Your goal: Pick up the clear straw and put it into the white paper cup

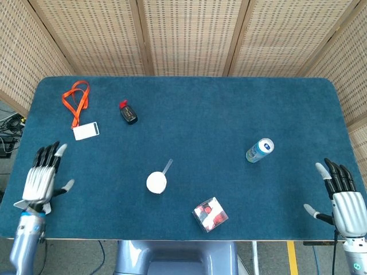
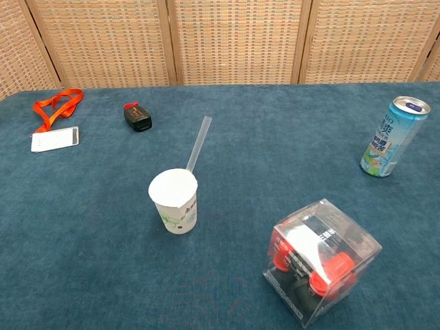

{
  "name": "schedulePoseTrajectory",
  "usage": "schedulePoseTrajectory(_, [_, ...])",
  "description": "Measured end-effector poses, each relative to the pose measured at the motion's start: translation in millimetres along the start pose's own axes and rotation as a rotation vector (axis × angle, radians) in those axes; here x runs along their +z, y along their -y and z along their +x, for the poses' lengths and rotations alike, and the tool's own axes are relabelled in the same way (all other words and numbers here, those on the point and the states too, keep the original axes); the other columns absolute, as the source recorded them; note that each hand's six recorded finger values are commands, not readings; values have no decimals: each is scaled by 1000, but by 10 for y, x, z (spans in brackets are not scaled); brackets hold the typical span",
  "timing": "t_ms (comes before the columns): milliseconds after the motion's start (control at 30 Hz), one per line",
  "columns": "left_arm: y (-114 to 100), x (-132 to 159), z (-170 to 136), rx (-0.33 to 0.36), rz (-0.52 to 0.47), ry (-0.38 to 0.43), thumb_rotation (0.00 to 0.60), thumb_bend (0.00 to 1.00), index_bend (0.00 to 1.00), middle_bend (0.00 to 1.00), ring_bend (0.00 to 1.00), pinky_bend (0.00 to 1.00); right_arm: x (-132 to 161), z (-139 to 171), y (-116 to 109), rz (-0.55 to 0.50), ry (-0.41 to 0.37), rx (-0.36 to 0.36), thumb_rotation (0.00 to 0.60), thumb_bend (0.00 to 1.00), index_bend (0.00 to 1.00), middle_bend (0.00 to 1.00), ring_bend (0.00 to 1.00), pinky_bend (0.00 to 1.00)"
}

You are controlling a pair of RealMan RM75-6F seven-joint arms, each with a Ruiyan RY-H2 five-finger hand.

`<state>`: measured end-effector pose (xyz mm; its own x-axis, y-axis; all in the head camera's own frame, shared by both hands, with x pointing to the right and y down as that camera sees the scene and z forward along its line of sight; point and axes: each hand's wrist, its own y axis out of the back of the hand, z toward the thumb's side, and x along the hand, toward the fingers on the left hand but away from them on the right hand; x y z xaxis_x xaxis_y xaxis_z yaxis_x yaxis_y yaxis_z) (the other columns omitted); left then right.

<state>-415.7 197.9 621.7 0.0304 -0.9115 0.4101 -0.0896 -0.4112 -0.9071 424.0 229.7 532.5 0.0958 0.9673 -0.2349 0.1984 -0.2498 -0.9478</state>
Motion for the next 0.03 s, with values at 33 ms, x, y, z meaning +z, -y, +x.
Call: schedulePoseTrajectory(33, [17,-68,-99,-13,23,-16,600,181,0,0,0,0,6,1,7,8,0,-1,600,88,17,0,0,0])
